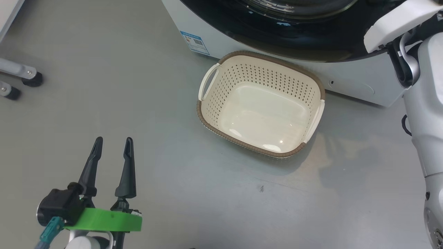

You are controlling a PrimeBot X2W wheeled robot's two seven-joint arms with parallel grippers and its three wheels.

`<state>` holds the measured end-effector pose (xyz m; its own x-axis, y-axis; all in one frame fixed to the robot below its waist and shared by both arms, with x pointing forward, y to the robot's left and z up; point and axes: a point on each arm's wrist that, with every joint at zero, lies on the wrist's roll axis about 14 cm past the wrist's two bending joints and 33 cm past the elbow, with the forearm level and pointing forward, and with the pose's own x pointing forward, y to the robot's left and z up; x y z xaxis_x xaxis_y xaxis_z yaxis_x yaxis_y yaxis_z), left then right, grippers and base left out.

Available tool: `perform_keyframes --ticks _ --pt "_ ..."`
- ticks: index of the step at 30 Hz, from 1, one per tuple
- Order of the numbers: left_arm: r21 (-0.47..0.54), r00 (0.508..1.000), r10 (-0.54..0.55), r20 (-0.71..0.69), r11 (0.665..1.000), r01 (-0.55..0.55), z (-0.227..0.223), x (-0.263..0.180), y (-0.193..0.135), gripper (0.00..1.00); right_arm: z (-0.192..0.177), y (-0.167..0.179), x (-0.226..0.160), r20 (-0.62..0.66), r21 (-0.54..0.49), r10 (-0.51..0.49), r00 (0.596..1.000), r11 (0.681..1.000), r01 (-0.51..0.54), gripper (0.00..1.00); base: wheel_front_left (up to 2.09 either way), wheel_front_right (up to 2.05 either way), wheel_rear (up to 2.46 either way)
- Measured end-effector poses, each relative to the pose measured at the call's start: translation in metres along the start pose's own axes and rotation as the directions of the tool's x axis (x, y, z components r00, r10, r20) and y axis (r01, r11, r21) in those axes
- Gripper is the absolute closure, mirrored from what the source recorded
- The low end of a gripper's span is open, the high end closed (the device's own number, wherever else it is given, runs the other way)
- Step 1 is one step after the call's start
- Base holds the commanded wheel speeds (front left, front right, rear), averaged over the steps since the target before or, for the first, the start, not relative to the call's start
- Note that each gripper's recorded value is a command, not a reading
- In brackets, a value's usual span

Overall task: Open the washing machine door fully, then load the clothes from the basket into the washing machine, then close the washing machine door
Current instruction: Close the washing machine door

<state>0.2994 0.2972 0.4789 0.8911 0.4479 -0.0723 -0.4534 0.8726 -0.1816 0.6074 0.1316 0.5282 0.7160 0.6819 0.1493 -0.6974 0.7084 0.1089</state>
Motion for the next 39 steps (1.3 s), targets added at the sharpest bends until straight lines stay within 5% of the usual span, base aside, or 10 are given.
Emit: perform_keyframes --ticks 16,23,32,39 --pt "-0.027 0.999 -0.041 0.016 0.999 0.041 0.003 0.0 -0.009 0.0 -0.033 0.0 -0.04 -0.073 -0.039 -0.006 0.997 0.999 0.003 1.0 0.0 0.0 0.0" --pt "-0.017 0.997 -0.064 0.053 0.998 0.065 0.013 0.002 -0.011 0.0 -0.039 0.033 -0.068 -0.091 0.026 0.02 0.996 0.999 -0.018 1.0 0.0 0.0 0.0" --pt "0.005 0.987 -0.145 0.066 0.989 0.145 0.015 0.008 -0.025 0.0 -0.048 -0.001 -0.138 -0.144 0.063 -0.16 0.977 0.983 0.17 1.0 0.0 0.0 0.0" --pt "0.018 0.976 -0.212 0.046 0.977 0.211 0.008 0.006 -0.038 0.0 -0.033 -0.017 -0.179 -0.124 0.059 -0.273 0.954 0.958 0.281 0.51 0.0 0.0 0.0"
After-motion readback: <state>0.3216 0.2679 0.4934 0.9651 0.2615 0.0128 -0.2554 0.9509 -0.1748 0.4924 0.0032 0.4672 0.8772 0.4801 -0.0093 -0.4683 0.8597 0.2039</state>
